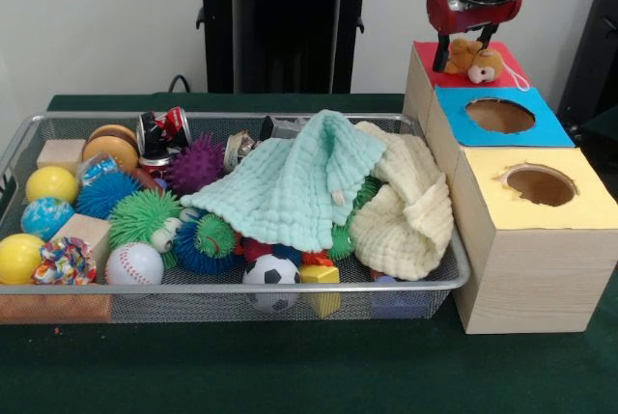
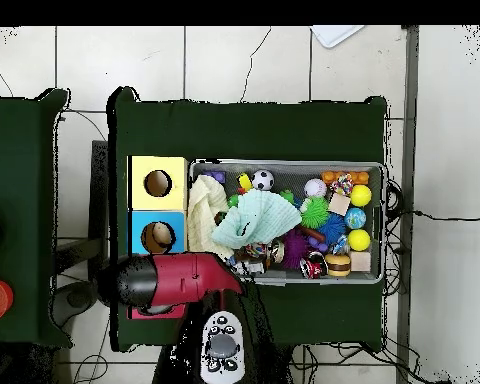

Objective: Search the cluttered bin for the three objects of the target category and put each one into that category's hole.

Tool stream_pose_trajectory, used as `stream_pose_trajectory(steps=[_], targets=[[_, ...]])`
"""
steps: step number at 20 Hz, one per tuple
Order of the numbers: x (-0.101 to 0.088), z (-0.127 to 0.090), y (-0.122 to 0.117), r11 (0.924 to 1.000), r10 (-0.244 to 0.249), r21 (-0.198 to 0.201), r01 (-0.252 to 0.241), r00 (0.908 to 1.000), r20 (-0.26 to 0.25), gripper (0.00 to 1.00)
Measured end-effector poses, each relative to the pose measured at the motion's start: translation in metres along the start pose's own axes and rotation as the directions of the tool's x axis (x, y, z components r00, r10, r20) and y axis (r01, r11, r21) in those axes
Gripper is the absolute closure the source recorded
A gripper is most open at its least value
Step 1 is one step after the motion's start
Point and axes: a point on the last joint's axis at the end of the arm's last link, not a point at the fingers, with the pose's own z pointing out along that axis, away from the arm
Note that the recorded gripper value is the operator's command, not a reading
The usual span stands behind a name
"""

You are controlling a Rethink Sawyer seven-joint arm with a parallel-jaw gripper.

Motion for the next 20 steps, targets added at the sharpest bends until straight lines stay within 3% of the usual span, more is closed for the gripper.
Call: stream_pose_trajectory(steps=[11,15,18,19,20], targets=[[0.004,-0.014,-0.001,1.0000,0.004,-0.001,-0.004,1.0000,0.002,0.00],[0.018,-0.035,-0.007,0.9993,0.026,-0.027,-0.027,0.9983,-0.052,0.00],[0.030,-0.048,-0.008,0.9970,0.043,-0.059,-0.050,0.9932,-0.109,0.00],[0.038,-0.057,-0.008,0.9942,0.053,-0.084,-0.066,0.9869,-0.153,0.00],[0.040,-0.059,-0.008,0.9935,0.054,-0.090,-0.069,0.9851,-0.163,0.00]])
